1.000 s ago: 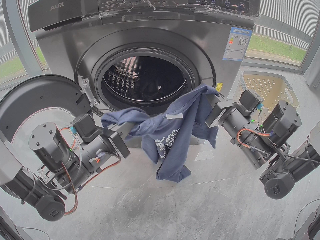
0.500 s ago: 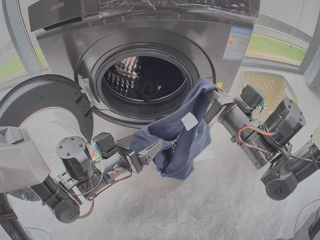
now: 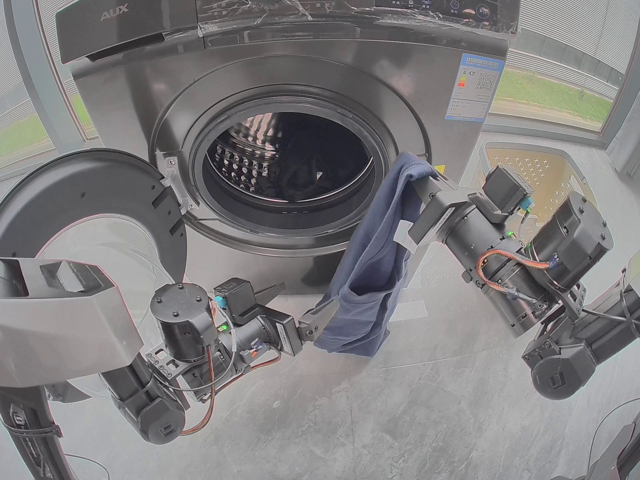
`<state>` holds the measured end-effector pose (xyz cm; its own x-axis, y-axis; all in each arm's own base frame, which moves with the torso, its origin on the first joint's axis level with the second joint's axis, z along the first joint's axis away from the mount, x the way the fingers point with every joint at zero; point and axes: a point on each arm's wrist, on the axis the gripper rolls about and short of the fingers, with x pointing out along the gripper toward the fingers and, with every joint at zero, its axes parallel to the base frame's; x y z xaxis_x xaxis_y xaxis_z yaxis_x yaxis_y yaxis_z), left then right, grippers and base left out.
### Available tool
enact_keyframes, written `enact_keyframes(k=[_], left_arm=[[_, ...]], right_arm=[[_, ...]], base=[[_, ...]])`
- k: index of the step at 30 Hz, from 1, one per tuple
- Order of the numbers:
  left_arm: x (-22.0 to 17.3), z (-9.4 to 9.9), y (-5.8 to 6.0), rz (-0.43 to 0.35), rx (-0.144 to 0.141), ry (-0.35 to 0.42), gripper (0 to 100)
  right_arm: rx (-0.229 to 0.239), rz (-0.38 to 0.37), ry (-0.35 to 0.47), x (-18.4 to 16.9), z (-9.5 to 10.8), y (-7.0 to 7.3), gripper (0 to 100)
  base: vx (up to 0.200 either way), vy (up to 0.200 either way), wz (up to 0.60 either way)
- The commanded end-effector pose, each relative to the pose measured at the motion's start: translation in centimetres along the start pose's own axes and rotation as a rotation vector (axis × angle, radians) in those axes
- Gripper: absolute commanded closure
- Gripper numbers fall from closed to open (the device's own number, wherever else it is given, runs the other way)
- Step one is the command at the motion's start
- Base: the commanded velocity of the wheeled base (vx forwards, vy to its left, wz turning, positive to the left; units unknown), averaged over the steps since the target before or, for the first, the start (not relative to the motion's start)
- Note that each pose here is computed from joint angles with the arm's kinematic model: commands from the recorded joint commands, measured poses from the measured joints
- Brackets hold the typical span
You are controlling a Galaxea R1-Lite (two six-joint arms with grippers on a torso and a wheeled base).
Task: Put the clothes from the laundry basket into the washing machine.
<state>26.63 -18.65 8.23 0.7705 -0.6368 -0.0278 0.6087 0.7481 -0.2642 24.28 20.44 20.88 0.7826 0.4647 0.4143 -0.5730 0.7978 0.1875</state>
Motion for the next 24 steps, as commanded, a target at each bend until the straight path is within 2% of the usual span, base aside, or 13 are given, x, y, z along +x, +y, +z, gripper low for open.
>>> enact_keyframes(k=[1,6,8,10,14,19,24], left_arm=[[0.1,-0.8,0.0,-0.004,0.001,0.029,0],[-0.1,-1.5,-0.8,-0.059,0.006,0.064,0],[0.3,-2.0,-0.7,-0.071,0.032,0.079,0],[0.9,-2.8,-0.4,-0.079,0.073,0.093,0],[2.2,-4.0,-0.1,-0.081,0.107,0.103,0],[4.9,-4.1,0.6,-0.077,0.116,0.042,0],[6.0,-3.9,0.8,-0.078,0.118,0.008,0]], right_arm=[[-0.003,-0.008,-0.003,0.1,0.0,-0.3,100],[-0.002,-0.006,-0.002,0.2,-0.1,-0.2,100],[-0.001,-0.003,-0.002,0.2,-0.1,-0.1,100],[0.001,-0.003,-0.002,0.2,-0.1,-0.1,100],[0.001,0.001,-0.001,0.2,-0.2,0.0,100],[0.004,0.003,0.0,0.2,-0.1,0.1,100],[0.002,0.002,-0.001,0.1,-0.1,0.1,100]], base=[[0.0,0.0,0.0],[0.0,0.0,0.0],[0.0,0.0,0.0],[0.0,0.0,0.0],[0.0,0.0,0.0],[0.0,0.0,0.0],[0.0,0.0,0.0]])
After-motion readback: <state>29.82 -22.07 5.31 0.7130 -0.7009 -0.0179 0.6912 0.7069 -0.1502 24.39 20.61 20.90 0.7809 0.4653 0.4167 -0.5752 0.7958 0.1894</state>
